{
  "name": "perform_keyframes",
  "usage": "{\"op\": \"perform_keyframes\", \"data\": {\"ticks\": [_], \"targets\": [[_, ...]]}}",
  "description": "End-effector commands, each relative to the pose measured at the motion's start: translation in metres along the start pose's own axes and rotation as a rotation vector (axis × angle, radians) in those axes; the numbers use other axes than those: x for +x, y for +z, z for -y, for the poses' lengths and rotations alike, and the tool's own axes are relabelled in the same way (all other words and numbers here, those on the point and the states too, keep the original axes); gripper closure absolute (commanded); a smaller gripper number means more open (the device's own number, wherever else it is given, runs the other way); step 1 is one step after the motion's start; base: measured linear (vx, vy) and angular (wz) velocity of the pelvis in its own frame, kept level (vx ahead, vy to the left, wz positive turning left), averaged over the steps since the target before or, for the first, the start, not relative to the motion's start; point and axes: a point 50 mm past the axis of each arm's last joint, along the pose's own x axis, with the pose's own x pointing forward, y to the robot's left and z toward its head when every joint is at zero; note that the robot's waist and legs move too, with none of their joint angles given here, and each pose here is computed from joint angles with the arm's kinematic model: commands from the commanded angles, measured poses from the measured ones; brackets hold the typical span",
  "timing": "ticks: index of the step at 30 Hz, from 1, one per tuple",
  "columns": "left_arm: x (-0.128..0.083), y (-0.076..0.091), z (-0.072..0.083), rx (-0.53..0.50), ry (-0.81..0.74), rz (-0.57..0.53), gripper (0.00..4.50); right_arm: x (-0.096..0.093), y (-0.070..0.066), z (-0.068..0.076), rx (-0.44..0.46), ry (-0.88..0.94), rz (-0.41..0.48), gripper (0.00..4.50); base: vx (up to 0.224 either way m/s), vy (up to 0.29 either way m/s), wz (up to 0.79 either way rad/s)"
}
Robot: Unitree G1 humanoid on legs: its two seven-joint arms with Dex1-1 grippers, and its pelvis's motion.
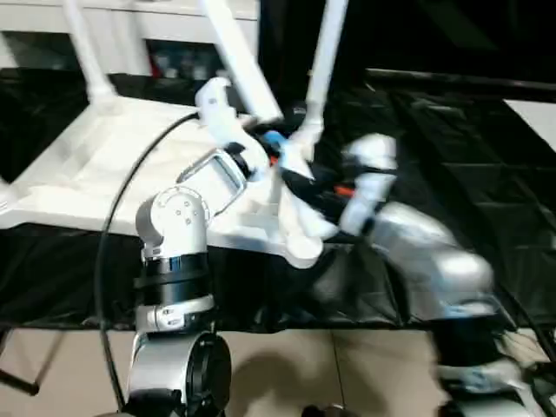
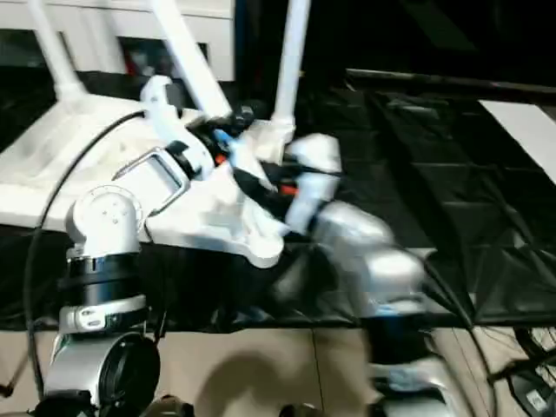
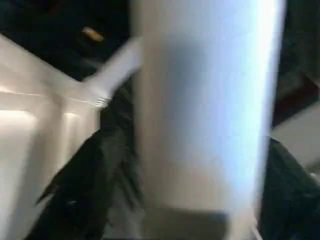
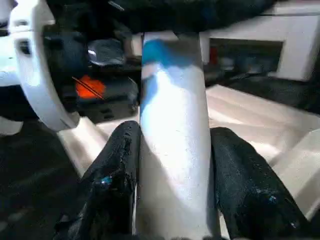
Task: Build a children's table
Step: Pick table leg
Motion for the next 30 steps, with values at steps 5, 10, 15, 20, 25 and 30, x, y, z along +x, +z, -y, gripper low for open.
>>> {"op": "perform_keyframes", "data": {"ticks": [5,10,15,20,25,30], "targets": [[0.006,-0.008,0.013,-0.019,0.032,0.02,1.42,0.015,0.019,-0.018,-0.104,-0.021,0.074,2.67,0.0,0.0,0.0],[0.007,-0.006,0.013,0.034,0.097,0.052,1.75,0.019,0.022,-0.022,-0.161,-0.052,0.099,2.67,0.0,0.0,0.0],[0.007,-0.005,0.015,0.058,0.09,0.072,2.1,0.021,0.024,-0.025,-0.172,-0.06,0.111,2.67,0.0,0.0,0.0],[0.006,-0.006,0.021,0.135,-0.014,0.073,2.54,0.02,0.023,-0.023,-0.108,-0.025,0.106,1.97,0.0,0.0,0.0],[0.001,0.003,0.014,0.246,-0.158,0.023,2.61,0.0,0.026,0.001,0.024,0.154,0.024,1.54,0.0,0.0,0.0],[-0.005,0.008,0.012,0.266,-0.305,-0.038,2.62,-0.018,0.024,0.018,0.06,0.285,-0.05,1.12,0.0,0.0,0.0]]}}
